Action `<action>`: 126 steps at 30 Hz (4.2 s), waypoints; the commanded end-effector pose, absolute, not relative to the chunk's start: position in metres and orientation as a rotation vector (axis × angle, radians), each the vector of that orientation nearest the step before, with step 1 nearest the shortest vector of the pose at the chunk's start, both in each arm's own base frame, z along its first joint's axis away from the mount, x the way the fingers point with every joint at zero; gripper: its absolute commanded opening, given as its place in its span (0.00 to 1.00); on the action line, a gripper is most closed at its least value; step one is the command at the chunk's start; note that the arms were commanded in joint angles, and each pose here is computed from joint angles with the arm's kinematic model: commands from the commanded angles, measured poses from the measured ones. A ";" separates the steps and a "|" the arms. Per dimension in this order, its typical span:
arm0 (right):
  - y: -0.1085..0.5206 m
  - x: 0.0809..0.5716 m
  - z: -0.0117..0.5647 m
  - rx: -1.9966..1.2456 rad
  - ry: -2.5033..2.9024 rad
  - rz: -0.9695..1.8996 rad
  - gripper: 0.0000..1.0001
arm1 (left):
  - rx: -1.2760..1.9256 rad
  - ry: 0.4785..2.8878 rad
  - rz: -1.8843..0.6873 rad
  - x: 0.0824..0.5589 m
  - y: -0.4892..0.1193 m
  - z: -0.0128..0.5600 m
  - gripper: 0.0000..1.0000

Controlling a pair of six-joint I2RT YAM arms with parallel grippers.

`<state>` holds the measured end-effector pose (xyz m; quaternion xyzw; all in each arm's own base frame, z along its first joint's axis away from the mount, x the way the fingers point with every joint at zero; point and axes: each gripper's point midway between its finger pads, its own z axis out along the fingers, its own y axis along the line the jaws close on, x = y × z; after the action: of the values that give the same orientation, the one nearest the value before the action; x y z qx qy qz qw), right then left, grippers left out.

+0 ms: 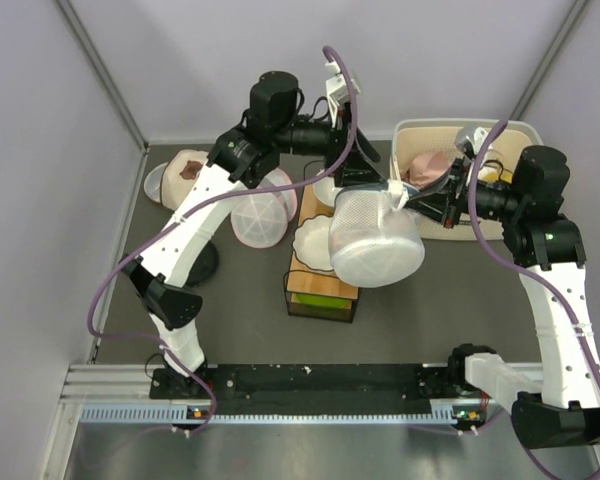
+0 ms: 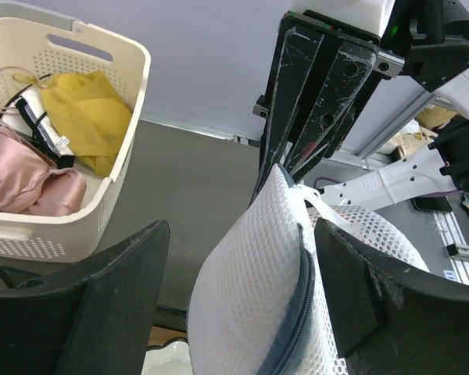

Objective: Unzip the laundry bag and remove the bra

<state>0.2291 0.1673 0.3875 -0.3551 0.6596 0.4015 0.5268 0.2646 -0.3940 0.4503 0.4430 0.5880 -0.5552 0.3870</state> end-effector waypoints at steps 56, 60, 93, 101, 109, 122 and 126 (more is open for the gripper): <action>0.118 0.279 0.490 -0.089 1.611 0.776 0.61 | 0.753 0.856 -0.637 0.351 -0.399 0.519 0.00; 0.124 0.291 0.494 -0.061 1.593 0.841 0.35 | 0.774 0.874 -0.673 0.346 -0.403 0.509 0.00; 0.154 0.312 0.477 -0.017 1.575 0.908 0.39 | 0.805 0.879 -0.755 0.320 -0.417 0.512 0.00; 0.156 0.318 0.472 -0.031 1.590 0.903 0.39 | 0.815 0.878 -0.759 0.318 -0.417 0.511 0.00; 0.155 0.325 0.464 -0.046 1.618 0.867 0.33 | 0.825 0.878 -0.757 0.316 -0.417 0.510 0.00; 0.141 0.330 0.462 -0.028 1.632 0.753 0.07 | 0.837 0.875 -0.762 0.312 -0.417 0.511 0.00; 0.137 0.326 0.468 -0.030 1.609 0.729 0.00 | 0.849 0.873 -0.752 0.311 -0.416 0.510 0.00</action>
<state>0.3325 0.1456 0.4359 -0.0099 0.7325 0.3369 0.5915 0.3363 -0.4307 0.4556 0.3982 0.4627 -0.3363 0.7171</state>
